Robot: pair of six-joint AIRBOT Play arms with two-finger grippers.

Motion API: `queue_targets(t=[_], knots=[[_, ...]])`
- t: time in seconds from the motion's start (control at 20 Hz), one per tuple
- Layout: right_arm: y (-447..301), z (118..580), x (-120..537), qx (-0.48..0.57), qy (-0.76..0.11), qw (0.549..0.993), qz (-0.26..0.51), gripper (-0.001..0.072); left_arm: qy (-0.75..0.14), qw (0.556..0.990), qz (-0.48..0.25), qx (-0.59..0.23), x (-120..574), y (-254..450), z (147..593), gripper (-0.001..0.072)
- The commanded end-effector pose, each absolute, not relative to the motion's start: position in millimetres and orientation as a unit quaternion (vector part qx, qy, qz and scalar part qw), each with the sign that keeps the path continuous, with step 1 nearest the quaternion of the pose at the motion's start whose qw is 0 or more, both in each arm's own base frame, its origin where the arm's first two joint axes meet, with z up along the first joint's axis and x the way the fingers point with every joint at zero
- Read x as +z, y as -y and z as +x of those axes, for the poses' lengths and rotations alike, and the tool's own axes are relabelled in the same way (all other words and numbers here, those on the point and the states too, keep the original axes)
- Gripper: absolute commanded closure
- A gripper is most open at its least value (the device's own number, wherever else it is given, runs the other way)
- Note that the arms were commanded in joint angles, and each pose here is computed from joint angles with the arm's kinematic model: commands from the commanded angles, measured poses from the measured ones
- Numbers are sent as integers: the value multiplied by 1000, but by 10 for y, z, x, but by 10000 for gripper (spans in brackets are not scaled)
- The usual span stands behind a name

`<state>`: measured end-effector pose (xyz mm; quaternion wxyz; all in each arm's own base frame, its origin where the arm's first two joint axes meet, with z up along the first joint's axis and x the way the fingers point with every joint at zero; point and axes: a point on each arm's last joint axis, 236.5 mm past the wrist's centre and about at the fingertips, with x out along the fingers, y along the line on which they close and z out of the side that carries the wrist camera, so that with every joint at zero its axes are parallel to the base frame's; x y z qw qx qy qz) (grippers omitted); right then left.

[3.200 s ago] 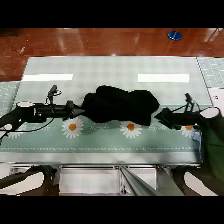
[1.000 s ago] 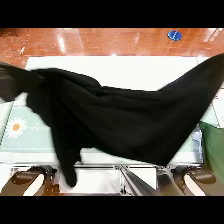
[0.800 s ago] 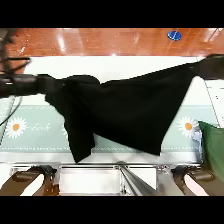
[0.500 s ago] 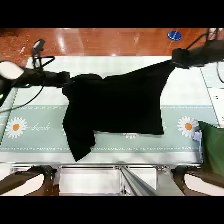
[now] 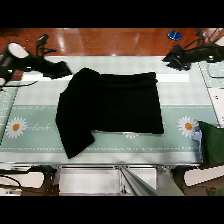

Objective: Fold the shirts.

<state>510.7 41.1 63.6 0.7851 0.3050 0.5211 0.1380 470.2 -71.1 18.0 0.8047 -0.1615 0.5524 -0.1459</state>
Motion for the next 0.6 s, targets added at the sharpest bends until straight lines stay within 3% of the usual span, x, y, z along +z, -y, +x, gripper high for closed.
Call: queue_targets(t=[0.0, 0.1, 0.25, 0.35, 0.55], knots=[[298, 4415, 538, 67, -598, 767, 222, 303, -623, 746, -220, -90, 80, -97, 4148, 199], [517, 3951, 386, 16, -613, 762, 207, 303, -615, 728, -298, -51, -6, -416, 3779, 199], [261, 3450, 25, 11, -586, 762, 275, 303, -628, 673, -390, -4, -360, -582, 3136, 199], [-58, 3197, -91, 42, -573, 757, 311, 303, -637, 630, -443, -15, -558, -428, 2864, 199], [-378, 2909, -113, 75, -559, 751, 344, 303, -668, 599, -441, -44, -817, -175, 2623, 199]])
